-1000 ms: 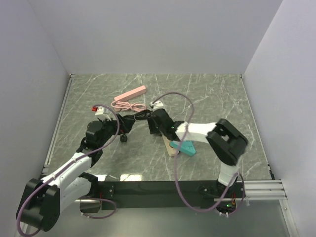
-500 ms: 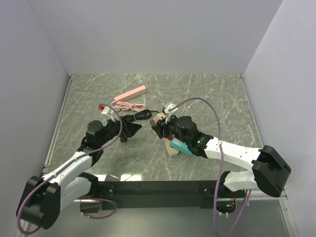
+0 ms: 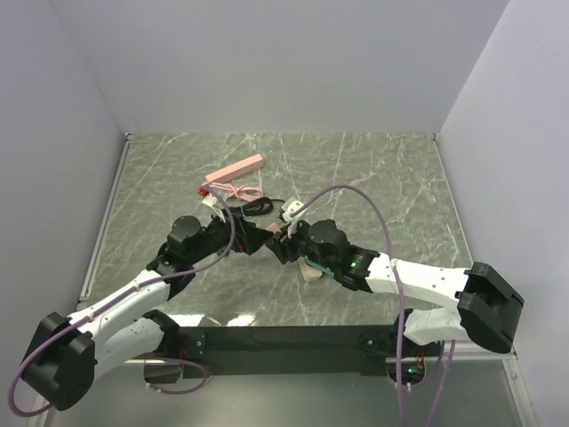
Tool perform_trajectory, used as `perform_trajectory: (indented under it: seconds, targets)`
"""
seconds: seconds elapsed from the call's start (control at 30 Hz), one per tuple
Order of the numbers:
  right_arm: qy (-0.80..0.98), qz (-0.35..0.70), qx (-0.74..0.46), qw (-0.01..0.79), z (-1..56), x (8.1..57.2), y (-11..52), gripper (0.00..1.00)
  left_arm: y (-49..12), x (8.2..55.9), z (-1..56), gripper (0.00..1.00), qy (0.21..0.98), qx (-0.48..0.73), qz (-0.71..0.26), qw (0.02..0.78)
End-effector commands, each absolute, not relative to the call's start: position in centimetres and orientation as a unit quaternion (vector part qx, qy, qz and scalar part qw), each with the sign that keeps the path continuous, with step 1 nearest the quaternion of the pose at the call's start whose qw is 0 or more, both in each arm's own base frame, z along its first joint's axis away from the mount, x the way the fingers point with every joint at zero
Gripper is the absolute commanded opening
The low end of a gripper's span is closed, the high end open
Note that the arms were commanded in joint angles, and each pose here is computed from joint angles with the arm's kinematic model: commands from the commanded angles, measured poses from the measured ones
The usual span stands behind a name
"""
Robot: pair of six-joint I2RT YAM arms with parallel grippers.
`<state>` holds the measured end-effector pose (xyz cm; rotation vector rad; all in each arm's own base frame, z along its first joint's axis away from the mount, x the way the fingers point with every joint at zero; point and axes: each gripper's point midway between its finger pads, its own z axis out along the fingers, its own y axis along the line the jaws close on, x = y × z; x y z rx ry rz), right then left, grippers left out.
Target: Insert the plug
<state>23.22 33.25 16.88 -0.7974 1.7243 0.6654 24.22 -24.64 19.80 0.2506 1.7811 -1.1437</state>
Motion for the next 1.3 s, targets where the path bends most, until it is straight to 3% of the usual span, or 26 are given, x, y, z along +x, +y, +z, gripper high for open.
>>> perform_trajectory:
  seconds: [0.0, 0.2, 0.37, 0.8, 0.83, 0.87, 1.0, 1.07, 1.13, 1.17, 1.27]
  targets:
    - [0.708, 0.276, -0.329, 0.56, 18.6, 23.6, 33.5, 0.0, -24.6, 25.0, 20.5, 0.94, 0.73, 0.104, -0.455, 0.499]
    - [0.699, 0.286, -0.328, 0.567, 19.3, 23.1, 33.1, 0.0, -24.5, 25.2, 20.2, 0.85, 0.734, 0.099, -0.452, 0.498]
    - [0.695, 0.293, -0.33, 0.568, 19.4, 22.7, 33.0, 0.0, -25.3, 24.7, 20.5, 0.7, 0.724, 0.115, -0.474, 0.488]
    - [0.69, 0.296, -0.328, 0.574, 19.5, 22.5, 32.8, 0.0, -27.4, 22.3, 20.5, 0.57, 0.698, 0.164, -0.542, 0.439]
    - [0.689, 0.296, -0.328, 0.574, 19.5, 22.5, 32.7, 0.0, -27.5, 22.2, 20.5, 0.54, 0.696, 0.166, -0.546, 0.436]
    - [0.69, 0.295, -0.327, 0.574, 19.5, 22.5, 32.7, 0.0, -27.6, 22.0, 20.5, 0.39, 0.693, 0.168, -0.55, 0.434]
    - [0.689, 0.297, -0.328, 0.575, 19.7, 22.3, 32.5, 0.0, -27.8, 21.7, 20.4, 0.04, 0.688, 0.173, -0.563, 0.424]
    - [0.694, 0.291, -0.324, 0.574, 19.7, 22.3, 32.2, 0.01, -27.9, 21.6, 20.8, 0.01, 0.681, 0.176, -0.567, 0.428]
    - [0.704, 0.287, -0.322, 0.565, 19.5, 22.2, 31.8, 0.13, -27.9, 21.9, 20.7, 0.01, 0.681, 0.173, -0.565, 0.432]
    - [0.705, 0.29, -0.315, 0.566, 19.9, 22.1, 31.6, 0.29, -27.8, 22.1, 20.7, 0.01, 0.682, 0.172, -0.561, 0.436]
    - [0.701, 0.306, -0.309, 0.564, 20.6, 21.0, 30.6, 0.53, -27.3, 22.5, 21.1, 0.01, 0.679, 0.172, -0.556, 0.448]
